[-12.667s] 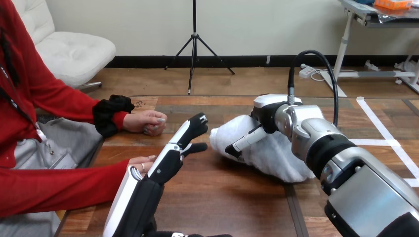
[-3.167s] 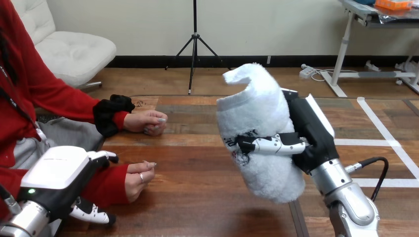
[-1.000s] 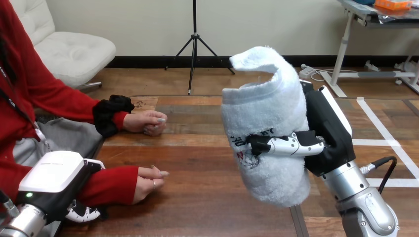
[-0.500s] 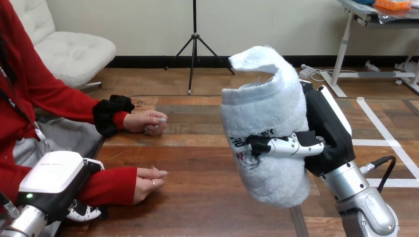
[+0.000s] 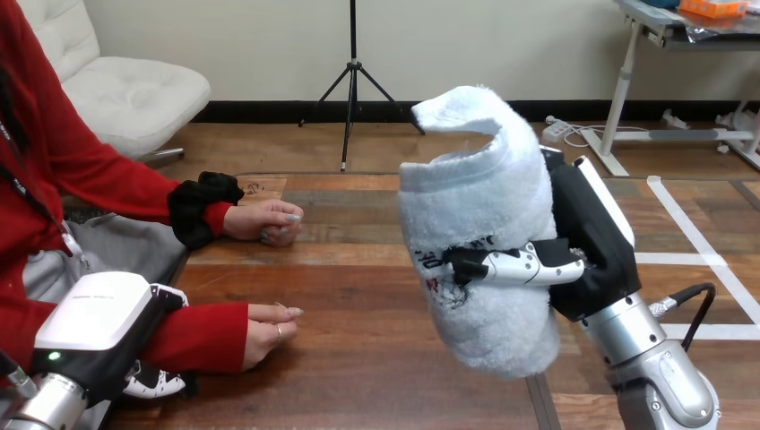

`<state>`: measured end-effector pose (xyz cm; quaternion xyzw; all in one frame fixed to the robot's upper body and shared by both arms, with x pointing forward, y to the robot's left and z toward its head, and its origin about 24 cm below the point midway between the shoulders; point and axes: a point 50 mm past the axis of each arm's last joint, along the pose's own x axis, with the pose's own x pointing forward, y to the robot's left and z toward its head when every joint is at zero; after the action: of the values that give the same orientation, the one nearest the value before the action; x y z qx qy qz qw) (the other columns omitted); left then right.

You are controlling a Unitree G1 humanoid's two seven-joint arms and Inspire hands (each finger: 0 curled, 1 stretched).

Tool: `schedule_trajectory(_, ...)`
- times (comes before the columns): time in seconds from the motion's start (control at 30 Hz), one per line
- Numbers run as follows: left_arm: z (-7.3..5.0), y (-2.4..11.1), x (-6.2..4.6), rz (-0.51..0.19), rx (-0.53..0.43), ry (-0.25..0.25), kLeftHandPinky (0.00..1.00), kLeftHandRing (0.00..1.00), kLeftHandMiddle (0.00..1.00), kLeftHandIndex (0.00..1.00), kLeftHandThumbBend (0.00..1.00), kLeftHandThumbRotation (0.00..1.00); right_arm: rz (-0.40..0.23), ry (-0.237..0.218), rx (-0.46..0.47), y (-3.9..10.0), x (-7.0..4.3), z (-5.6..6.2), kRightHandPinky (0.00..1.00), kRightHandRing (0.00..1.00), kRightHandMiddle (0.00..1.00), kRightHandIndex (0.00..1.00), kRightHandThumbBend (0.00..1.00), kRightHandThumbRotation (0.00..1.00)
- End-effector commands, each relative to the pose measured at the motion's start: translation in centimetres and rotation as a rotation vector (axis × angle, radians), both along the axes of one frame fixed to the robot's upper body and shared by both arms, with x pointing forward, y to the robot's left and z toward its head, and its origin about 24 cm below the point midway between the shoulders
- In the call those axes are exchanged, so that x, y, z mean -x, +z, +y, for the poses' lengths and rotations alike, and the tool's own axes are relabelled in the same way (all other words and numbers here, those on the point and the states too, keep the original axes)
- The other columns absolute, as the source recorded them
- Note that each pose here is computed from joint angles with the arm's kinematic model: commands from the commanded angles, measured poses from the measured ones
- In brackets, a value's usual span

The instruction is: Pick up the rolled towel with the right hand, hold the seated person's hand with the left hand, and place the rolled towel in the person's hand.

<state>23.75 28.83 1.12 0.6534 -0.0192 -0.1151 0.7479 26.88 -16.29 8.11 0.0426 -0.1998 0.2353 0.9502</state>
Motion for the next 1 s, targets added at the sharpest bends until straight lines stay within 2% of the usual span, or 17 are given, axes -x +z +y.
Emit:
schedule_trajectory(0.0,-1.0,1.8,-1.1,-0.105,0.042,-0.033,0.31,0.34,0.39,0.42,0.92,0.0,-0.038,0.02,-0.023,1.1,-1.2,1.0,0.19,0.24,0.38,0.43,0.86,0.0)
schedule_trajectory(0.3,-1.6,2.4,-1.0,-0.148,0.095,-0.042,0.3,0.34,0.38,0.4,0.92,0.0,0.002,0.012,0.009,0.0,-2.0,1.9,0.19,0.23,0.37,0.44,0.86,0.0)
schedule_trajectory(0.6,-2.4,3.6,-1.0,-0.185,0.134,-0.053,0.3,0.33,0.38,0.4,0.91,0.0,0.035,0.001,0.072,-1.2,-3.3,2.8,0.18,0.23,0.35,0.44,0.84,0.0)
schedule_trajectory(0.8,-3.3,4.8,-0.9,-0.218,0.168,-0.074,0.31,0.33,0.38,0.4,0.92,0.0,0.06,-0.019,0.117,-2.0,-4.2,3.7,0.18,0.22,0.34,0.43,0.82,0.0)
schedule_trajectory(0.97,-3.9,5.6,-0.9,-0.24,0.183,-0.088,0.3,0.32,0.37,0.4,0.91,0.0,0.062,-0.053,0.188,-2.4,-4.9,4.3,0.18,0.22,0.33,0.43,0.82,0.0)
